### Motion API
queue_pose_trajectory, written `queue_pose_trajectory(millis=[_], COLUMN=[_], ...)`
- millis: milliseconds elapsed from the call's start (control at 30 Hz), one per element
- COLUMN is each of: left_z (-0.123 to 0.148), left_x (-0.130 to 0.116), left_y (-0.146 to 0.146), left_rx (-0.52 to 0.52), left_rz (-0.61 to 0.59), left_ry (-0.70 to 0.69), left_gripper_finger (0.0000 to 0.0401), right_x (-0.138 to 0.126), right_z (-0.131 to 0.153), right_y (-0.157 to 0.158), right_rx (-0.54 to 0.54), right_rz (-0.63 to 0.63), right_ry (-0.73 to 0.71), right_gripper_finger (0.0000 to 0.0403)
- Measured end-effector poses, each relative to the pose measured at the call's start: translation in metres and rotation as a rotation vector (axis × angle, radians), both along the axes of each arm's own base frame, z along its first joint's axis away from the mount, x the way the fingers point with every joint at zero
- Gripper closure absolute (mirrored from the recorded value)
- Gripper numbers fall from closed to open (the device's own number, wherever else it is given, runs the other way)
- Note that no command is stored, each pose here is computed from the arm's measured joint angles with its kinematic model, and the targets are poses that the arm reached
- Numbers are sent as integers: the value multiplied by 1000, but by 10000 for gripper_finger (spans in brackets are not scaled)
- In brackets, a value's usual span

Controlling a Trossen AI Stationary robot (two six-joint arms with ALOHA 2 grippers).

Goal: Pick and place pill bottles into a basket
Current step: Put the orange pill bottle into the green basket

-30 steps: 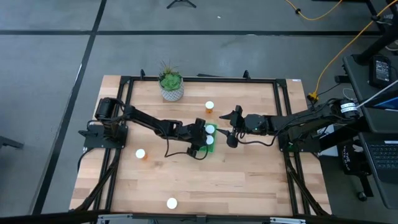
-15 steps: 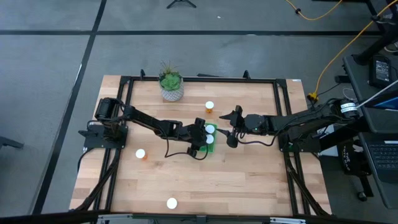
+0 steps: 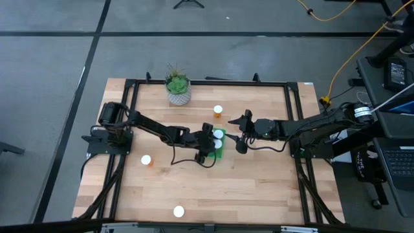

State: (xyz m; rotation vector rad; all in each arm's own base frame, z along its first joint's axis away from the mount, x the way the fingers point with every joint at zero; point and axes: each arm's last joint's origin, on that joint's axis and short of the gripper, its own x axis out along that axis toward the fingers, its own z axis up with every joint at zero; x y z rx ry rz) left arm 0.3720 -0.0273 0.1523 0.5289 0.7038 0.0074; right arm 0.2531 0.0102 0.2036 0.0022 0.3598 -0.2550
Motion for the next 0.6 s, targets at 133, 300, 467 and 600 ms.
queue_pose_trajectory(millis=[133, 300, 467, 600], left_z=[0, 0, 3, 5], left_x=[0, -1, 2, 3], left_y=[-5, -6, -6, -6], left_rx=[23, 31, 62, 79], left_rz=[-5, -16, -19, -27], left_ry=[1, 1, -30, -43], left_gripper_finger=[162, 162, 162, 162], right_x=[0, 0, 0, 0], right_z=[0, 0, 0, 0], right_y=[0, 0, 0, 0], right_rx=[0, 0, 8, 14], right_rz=[0, 0, -3, -5], right_ry=[0, 0, -2, -4], right_gripper_finger=[111, 111, 111, 111])
